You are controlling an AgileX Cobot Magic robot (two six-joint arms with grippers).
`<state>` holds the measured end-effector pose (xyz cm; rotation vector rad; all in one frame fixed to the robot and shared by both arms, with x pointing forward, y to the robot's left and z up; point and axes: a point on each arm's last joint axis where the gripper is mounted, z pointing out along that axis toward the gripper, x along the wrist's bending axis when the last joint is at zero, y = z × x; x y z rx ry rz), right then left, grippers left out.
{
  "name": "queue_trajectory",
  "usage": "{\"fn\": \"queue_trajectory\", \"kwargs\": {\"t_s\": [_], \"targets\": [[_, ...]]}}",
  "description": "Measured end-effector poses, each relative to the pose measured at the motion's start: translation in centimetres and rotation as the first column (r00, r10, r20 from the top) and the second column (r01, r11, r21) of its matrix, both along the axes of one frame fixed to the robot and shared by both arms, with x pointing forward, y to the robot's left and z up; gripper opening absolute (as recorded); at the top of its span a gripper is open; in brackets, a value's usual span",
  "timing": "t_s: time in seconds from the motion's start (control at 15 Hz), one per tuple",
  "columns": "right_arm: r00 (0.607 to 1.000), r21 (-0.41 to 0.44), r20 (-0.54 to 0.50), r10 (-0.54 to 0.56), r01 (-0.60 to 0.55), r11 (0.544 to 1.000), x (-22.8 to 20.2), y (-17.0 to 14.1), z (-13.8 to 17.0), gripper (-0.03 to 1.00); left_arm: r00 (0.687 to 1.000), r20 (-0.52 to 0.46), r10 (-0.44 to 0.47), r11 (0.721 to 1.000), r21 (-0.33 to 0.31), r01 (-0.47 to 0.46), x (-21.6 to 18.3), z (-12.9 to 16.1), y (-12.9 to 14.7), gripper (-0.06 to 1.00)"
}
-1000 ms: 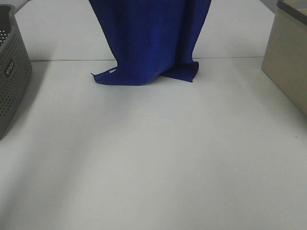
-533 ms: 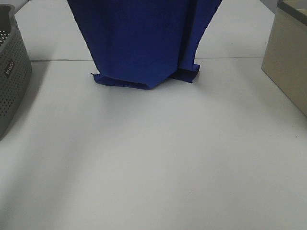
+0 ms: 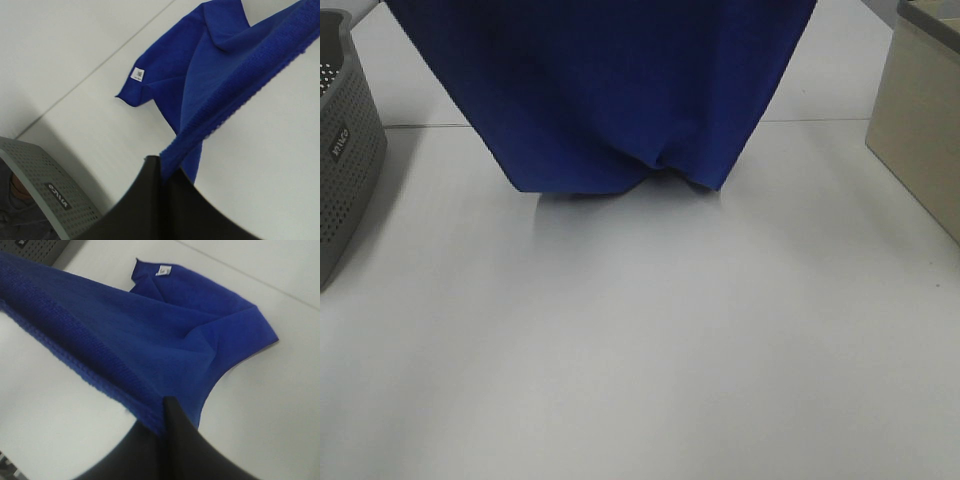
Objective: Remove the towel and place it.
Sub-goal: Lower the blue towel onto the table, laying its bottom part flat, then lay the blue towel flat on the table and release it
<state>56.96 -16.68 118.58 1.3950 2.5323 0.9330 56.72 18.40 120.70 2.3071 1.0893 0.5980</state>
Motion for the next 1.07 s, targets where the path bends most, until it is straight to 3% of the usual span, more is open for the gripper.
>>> {"fn": "queue_trajectory", "kwargs": {"t_s": [0.6,0.87,1.07], "targets": [[0.974,0.041,-0.226,0.027,-0.018,0.999,-8.4,-1.3,-4.5,0.02,0.972,-0.233,-0.030,0.994,-0.108,0.005,-10.2,-6.0,1.8,0.00],[0.935,0.002,-0.355,0.014,-0.015,1.000,-10.1,-1.9,-8.5,0.02,0.926,-0.374,-0.045,0.988,-0.154,-0.014,-11.6,-9.7,1.5,0.00],[0.897,-0.019,-0.442,0.004,-0.014,1.000,-11.1,-2.1,-11.0,0.02,0.875,-0.481,-0.050,0.983,-0.177,-0.041,-12.6,-12.6,1.3,0.00]]}}
